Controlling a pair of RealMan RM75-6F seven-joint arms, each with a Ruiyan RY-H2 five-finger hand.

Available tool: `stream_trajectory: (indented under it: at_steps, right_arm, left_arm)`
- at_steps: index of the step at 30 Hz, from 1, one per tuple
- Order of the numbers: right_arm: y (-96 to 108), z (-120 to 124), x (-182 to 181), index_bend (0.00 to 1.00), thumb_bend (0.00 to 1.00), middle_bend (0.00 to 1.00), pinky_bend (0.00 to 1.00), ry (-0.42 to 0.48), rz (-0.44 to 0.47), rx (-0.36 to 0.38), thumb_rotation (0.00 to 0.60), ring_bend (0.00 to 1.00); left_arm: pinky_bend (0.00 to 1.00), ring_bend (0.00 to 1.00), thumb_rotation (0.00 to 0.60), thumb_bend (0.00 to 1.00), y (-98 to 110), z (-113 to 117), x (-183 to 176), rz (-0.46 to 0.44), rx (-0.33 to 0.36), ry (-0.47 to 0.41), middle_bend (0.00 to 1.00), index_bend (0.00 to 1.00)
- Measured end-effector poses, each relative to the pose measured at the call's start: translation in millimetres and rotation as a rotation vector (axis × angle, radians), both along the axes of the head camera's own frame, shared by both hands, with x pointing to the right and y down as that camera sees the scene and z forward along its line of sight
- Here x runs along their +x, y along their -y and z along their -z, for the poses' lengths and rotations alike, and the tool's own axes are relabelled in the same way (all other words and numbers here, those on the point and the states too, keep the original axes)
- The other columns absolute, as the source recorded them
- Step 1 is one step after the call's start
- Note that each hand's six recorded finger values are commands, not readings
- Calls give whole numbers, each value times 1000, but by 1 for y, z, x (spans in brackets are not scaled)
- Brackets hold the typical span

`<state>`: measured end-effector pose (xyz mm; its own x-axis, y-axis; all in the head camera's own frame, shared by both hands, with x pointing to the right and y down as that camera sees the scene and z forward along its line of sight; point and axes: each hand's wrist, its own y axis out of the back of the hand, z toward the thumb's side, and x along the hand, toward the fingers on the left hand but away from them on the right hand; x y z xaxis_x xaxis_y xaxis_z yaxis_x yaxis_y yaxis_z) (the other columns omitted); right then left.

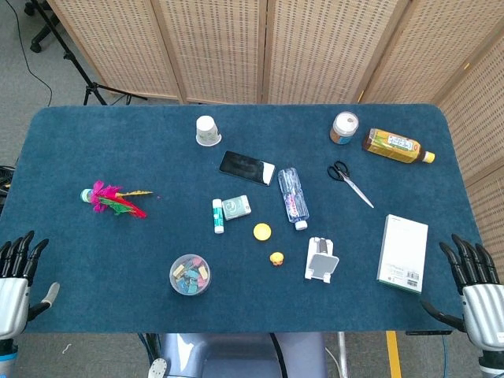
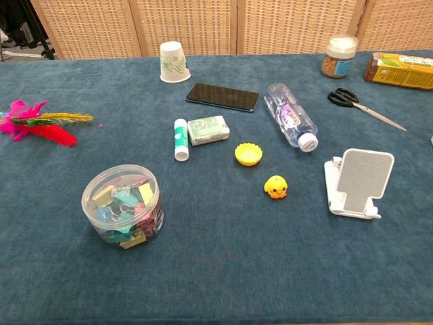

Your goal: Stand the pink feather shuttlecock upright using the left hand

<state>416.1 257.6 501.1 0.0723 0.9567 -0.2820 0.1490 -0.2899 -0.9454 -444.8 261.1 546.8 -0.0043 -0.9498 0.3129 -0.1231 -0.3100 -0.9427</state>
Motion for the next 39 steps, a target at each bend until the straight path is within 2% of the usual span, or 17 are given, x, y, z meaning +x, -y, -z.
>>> stream_trajectory:
  at_steps: [6, 13, 20, 28, 39]
  right_arm:
    - [1, 0, 1, 0, 0, 0, 0, 1, -5, 4, 600, 0]
    - [2, -1, 3, 0, 0, 0, 0, 0, -11, 1, 600, 0]
    - [3, -5, 5, 0, 0, 0, 0, -6, -18, -8, 600, 0]
    - [7, -7, 10, 0, 0, 0, 0, -8, -40, -8, 600, 0]
    - [11, -9, 18, 0, 0, 0, 0, -2, -66, -5, 600, 0]
  left_arm:
    - [0, 0, 600, 323, 28, -10, -3, 25, -52, 11, 0, 371]
    - [0, 0, 600, 360, 65, -25, -5, 45, -99, 50, 0, 393]
    - [0, 0, 600, 377, 103, -52, -4, 50, -146, 117, 0, 415]
    - [0, 0, 600, 397, 125, -93, 4, 60, -213, 143, 0, 432]
    - [0, 0, 600, 410, 142, -129, 19, 53, -228, 163, 0, 434]
